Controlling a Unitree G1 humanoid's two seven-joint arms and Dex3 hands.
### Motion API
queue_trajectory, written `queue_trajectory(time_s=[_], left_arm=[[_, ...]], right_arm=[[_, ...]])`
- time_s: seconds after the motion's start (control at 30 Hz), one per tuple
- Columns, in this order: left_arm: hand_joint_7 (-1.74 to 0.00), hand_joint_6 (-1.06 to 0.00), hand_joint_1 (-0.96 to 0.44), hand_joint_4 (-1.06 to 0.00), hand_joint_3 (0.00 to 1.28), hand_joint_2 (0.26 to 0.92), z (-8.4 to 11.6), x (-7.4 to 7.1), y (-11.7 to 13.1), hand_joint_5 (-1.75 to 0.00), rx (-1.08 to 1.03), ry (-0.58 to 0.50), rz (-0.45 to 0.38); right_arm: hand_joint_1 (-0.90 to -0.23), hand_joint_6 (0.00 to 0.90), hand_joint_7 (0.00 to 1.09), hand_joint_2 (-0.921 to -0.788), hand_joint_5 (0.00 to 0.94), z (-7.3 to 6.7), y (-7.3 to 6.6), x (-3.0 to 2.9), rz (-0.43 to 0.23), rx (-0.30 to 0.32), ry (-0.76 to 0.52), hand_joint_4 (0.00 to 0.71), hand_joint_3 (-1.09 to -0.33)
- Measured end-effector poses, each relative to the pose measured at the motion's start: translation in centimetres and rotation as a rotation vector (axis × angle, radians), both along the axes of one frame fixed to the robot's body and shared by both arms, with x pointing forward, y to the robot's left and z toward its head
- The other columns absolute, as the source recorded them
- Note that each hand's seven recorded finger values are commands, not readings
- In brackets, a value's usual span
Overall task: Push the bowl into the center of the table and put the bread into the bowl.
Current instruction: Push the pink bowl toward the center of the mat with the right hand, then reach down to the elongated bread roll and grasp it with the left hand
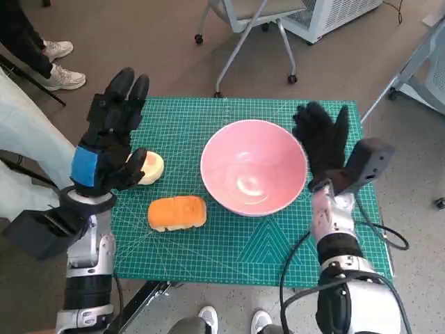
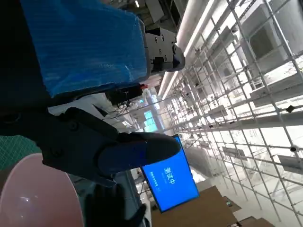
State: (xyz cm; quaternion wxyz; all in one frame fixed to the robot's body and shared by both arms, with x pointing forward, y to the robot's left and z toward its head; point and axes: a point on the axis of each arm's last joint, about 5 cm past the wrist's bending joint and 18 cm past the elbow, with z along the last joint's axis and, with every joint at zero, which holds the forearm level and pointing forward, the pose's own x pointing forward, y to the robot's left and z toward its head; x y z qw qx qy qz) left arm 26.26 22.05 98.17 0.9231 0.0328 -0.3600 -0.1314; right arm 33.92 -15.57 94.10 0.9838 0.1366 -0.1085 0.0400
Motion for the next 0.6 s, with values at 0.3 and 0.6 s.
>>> queue_trajectory(time_s=[0.3, 0.6], left_arm=[[-0.33, -0.01, -0.72, -0.13, 0.58, 0.921, 0.1, 0.0, 0.0, 0.0, 0.007, -0.004, -0.004], [-0.34, -0.01, -0.71, -0.14, 0.58, 0.921, 0.2, 0.2, -0.5, 0.0, 0.018, -0.002, -0.025]], right_arm=[[-0.668, 0.233, 0.19, -0.921, 0.017, 3.1, -0.1, 0.1, 0.076, -0.1, -0.362, 0.155, -0.794], [-0.667, 0.168, 0.35, -0.921, 0.003, 4.9, 0.1, -1.07, 0.186, -0.213, -0.63, 0.172, -0.76]])
